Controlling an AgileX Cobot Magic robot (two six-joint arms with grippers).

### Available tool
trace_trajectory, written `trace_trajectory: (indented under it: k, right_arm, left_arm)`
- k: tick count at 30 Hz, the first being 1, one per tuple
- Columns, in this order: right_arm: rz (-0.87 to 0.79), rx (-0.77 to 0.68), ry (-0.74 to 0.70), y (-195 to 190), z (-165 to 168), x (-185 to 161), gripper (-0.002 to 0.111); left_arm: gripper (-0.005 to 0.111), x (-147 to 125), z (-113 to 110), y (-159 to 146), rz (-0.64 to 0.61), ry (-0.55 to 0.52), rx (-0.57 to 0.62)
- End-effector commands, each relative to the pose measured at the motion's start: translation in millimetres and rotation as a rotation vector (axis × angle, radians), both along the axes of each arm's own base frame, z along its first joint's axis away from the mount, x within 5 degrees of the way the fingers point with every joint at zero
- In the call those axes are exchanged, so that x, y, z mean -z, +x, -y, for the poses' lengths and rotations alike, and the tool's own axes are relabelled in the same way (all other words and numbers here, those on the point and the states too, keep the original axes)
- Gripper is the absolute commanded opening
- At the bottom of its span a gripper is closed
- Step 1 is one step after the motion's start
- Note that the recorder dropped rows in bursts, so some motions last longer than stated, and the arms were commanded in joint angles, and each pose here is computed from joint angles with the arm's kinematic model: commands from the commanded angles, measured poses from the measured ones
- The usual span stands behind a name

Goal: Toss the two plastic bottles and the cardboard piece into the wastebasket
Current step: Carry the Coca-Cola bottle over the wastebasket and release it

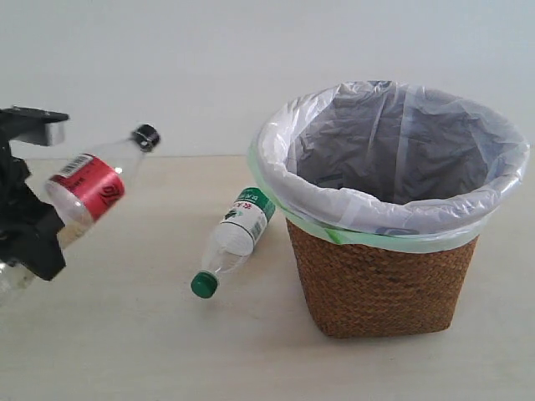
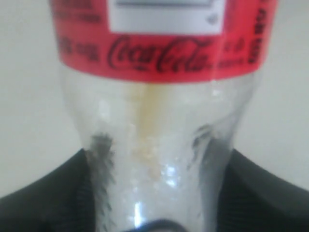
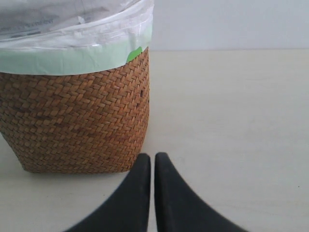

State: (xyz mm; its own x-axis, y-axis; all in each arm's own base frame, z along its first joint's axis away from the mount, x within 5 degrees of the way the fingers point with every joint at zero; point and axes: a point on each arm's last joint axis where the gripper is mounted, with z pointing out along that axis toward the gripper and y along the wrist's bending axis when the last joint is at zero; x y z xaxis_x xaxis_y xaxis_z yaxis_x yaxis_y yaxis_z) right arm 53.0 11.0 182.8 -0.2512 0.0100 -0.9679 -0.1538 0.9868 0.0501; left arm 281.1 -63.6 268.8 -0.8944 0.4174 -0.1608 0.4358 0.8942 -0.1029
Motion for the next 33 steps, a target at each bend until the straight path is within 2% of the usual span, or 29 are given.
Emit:
trace_trajectory:
  k: [1,4,6,7,10,11,17,26,33]
  right_arm:
    - [0.013,0.006,-0.008,0,1,-1,0.000]
    - [0.013,0.006,-0.008,0,1,-1,0.000]
    - [0.013,0.006,-0.008,0,1,-1,0.000]
    - [0.013,0.006,-0.008,0,1,-1,0.000]
    - [0.013,0.006,-0.008,0,1,-1,0.000]
    - [0.013,0.006,-0.008,0,1,-1,0.000]
    - [0.013,0.006,-0.008,0,1,-1,0.000]
    - [0.013,0.006,-0.008,0,1,-1,0.000]
    - [0.013,0.006,-0.008,0,1,-1,0.000]
  left_arm:
    - [0.004,-14,-31,-2,0.017,-0.019,-0.333]
    - [0.004,-15,-32,0,0.033,-0.045,-0.389]
    - [0.004,-17,-25,4,0.055,-0.136,-0.403]
    - [0.004,-18,-23,5,0.058,-0.163,-0.390]
    - [0.004,-24,-6,8,0.086,-0.346,-0.305]
    - [0.004,-25,-6,8,0.097,-0.345,-0.300]
    - [0.004,-17,-28,6,0.091,-0.102,-0.359]
    - [0.004,-14,-40,2,0.061,0.042,-0.400]
    - [0.004,-15,-67,-4,0.060,0.325,-0.537]
